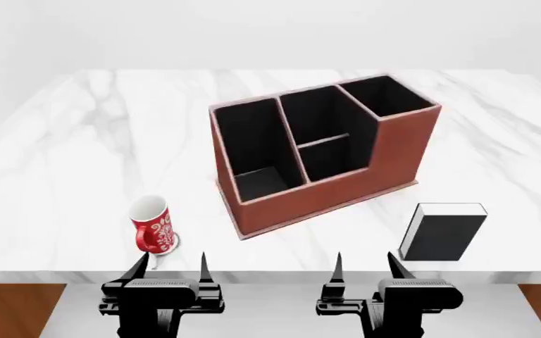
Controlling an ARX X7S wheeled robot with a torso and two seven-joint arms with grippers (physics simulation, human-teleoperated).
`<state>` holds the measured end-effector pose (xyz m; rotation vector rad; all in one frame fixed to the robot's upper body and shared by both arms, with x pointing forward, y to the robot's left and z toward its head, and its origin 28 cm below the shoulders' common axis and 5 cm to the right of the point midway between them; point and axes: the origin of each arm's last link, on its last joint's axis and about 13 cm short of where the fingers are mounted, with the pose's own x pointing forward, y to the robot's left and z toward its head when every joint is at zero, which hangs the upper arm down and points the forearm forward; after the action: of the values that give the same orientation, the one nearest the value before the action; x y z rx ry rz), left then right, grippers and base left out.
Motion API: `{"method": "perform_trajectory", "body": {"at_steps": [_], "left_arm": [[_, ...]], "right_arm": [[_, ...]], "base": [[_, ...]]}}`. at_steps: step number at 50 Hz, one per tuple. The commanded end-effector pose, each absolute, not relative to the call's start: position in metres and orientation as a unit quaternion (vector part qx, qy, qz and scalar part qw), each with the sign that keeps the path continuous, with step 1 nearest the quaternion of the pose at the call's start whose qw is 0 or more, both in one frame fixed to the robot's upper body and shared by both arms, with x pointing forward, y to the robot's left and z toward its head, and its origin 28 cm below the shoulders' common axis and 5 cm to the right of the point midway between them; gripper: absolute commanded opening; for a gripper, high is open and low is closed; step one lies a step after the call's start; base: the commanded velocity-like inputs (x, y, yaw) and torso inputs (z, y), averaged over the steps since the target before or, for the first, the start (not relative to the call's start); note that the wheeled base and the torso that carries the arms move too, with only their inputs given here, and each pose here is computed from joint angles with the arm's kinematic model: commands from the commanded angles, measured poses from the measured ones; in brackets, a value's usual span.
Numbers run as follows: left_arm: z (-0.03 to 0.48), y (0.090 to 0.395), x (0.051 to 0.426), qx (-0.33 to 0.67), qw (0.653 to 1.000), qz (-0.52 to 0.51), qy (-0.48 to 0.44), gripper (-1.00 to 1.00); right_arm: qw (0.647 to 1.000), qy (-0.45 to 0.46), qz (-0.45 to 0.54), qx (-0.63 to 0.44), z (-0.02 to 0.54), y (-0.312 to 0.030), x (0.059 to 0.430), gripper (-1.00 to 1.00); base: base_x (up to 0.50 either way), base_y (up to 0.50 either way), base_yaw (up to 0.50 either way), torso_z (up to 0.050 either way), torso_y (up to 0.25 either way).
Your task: Pick up the book and place it in the left compartment of the caddy.
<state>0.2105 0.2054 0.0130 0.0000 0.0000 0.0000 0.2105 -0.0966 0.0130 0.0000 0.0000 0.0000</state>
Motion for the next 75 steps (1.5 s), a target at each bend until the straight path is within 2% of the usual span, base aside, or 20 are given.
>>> {"method": "perform_trajectory", "body": {"at_steps": [1, 17, 51, 55, 60, 62, 66, 70, 75], "left_arm": [[0.014, 0.206, 0.21, -0.005, 1.0, -0.001, 0.001, 1.0], [0.01, 0.206, 0.209, 0.006, 1.0, -0.006, 0.011, 1.0], [0.007, 0.207, 0.208, 0.011, 1.0, 0.002, 0.016, 1.0], [0.011, 0.207, 0.208, 0.011, 1.0, -0.001, 0.02, 1.0], [0.052, 0.212, 0.214, 0.012, 1.0, -0.005, 0.022, 1.0], [0.083, 0.218, 0.221, 0.018, 1.0, -0.004, 0.022, 1.0], [0.142, 0.225, 0.234, 0.018, 1.0, -0.026, 0.005, 1.0], [0.186, 0.233, 0.242, 0.042, 0.998, -0.01, -0.037, 1.0], [0.194, 0.238, 0.247, 0.045, 0.999, -0.009, -0.029, 1.0]], "right_arm": [[1.0, 0.003, -0.002, -0.006, 0.013, -0.095, 0.21, 1.0], [1.0, 0.004, 0.012, 0.001, 0.014, -0.094, 0.206, 1.0], [1.0, 0.007, 0.005, -0.006, 0.011, -0.093, 0.206, 1.0], [1.0, 0.014, -0.004, -0.01, 0.016, -0.094, 0.21, 1.0], [0.999, 0.031, 0.013, 0.0, 0.056, -0.099, 0.219, 1.0], [1.0, 0.023, 0.014, 0.003, 0.093, -0.104, 0.227, 1.0], [0.998, -0.064, 0.012, -0.016, 0.154, -0.109, 0.235, 1.0], [0.999, -0.038, 0.029, -0.011, 0.187, -0.114, 0.252, 1.0], [0.998, -0.056, 0.011, -0.021, 0.202, -0.118, 0.261, 1.0]], "base": [[0.0, 0.0, 0.0, 0.0, 0.0], [0.0, -0.01, 0.0, 0.0, 0.0], [0.0, -0.5, 0.0, 0.0, 0.0], [0.0, 0.0, 0.0, 0.0, 0.0], [0.0, 0.0, 0.0, 0.0, 0.0], [0.0, 0.0, 0.0, 0.0, 0.0], [0.0, 0.0, 0.0, 0.0, 0.0], [0.0, 0.0, 0.0, 0.0, 0.0], [0.0, 0.0, 0.0, 0.0, 0.0]]}}
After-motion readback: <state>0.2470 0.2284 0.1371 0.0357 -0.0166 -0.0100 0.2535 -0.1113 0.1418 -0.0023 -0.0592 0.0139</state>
